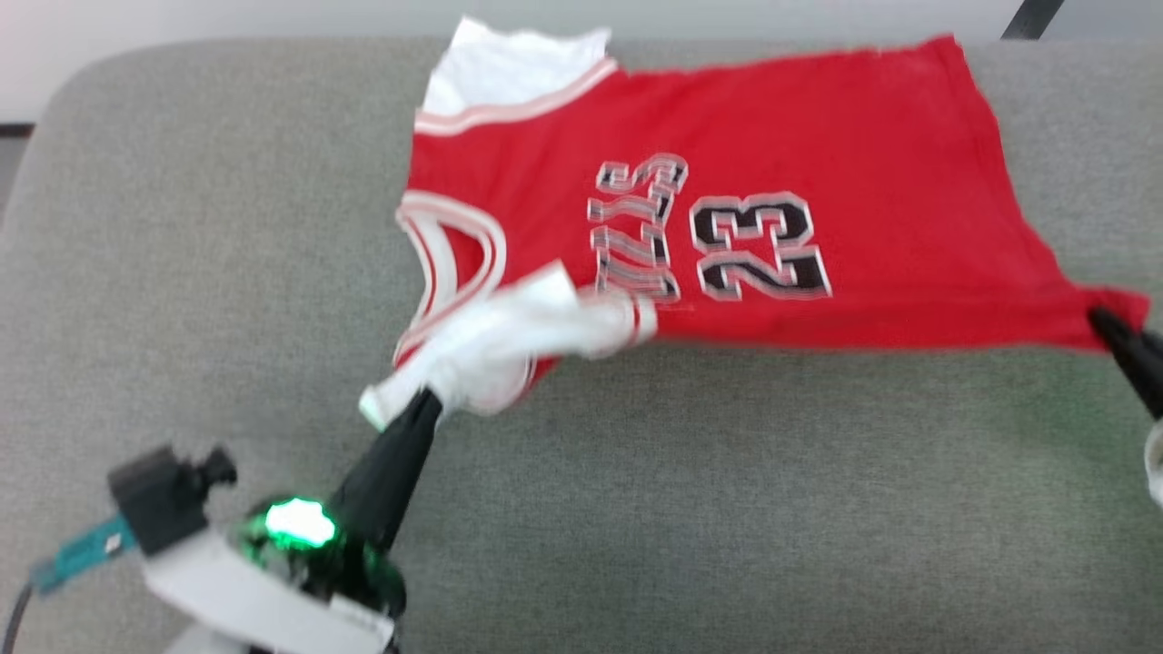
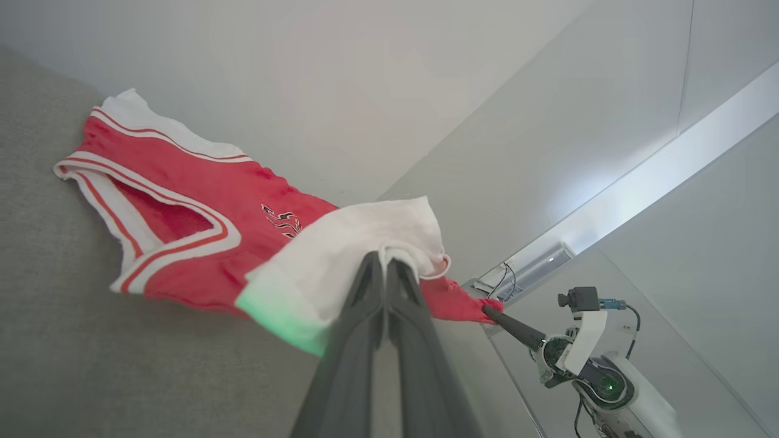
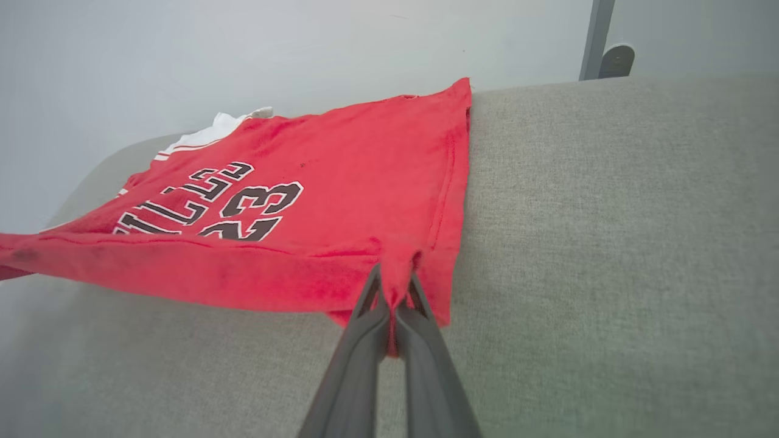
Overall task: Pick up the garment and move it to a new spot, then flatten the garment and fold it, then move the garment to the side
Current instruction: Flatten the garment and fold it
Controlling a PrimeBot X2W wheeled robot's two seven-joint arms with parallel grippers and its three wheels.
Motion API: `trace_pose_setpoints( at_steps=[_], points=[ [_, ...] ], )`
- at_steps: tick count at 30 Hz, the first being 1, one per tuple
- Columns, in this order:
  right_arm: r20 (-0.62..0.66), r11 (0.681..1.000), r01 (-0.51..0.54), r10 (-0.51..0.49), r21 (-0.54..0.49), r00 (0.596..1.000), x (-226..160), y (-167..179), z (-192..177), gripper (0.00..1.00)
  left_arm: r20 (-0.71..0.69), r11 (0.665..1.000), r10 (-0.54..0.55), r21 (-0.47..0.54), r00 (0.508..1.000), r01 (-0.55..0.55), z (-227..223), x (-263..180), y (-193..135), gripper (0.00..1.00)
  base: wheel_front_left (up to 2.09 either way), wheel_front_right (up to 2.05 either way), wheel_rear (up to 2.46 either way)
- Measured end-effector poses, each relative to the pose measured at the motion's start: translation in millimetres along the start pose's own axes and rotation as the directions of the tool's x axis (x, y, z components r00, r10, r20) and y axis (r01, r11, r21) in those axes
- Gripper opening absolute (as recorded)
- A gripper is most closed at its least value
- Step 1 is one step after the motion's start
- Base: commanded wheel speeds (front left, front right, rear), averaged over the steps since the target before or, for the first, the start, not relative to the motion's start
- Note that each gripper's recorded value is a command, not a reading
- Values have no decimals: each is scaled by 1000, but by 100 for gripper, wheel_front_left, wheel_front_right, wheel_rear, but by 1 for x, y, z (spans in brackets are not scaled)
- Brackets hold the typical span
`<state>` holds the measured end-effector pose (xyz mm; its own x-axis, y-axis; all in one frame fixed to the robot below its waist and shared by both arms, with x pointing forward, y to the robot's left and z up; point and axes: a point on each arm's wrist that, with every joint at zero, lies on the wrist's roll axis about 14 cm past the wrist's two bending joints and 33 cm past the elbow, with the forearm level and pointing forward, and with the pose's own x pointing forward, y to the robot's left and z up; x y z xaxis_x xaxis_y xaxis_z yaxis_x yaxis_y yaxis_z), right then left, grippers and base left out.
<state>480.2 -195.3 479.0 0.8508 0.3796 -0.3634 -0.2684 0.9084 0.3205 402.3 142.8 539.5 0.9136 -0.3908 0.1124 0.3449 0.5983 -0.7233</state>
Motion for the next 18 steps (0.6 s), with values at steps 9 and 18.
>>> trace_pose_setpoints(
  at_steps=[9,18],
  points=[
    [-3,998,63,-63,17,998,-60,12,-12,0,-7,1000,8,-15,1000,-9,-11,-40,-19,0,0,0,0],
    [-38,996,85,-84,33,996,-68,20,-17,0,-30,1000,27,7,999,-27,-14,-42,-12,0,0,0,0]
  ],
)
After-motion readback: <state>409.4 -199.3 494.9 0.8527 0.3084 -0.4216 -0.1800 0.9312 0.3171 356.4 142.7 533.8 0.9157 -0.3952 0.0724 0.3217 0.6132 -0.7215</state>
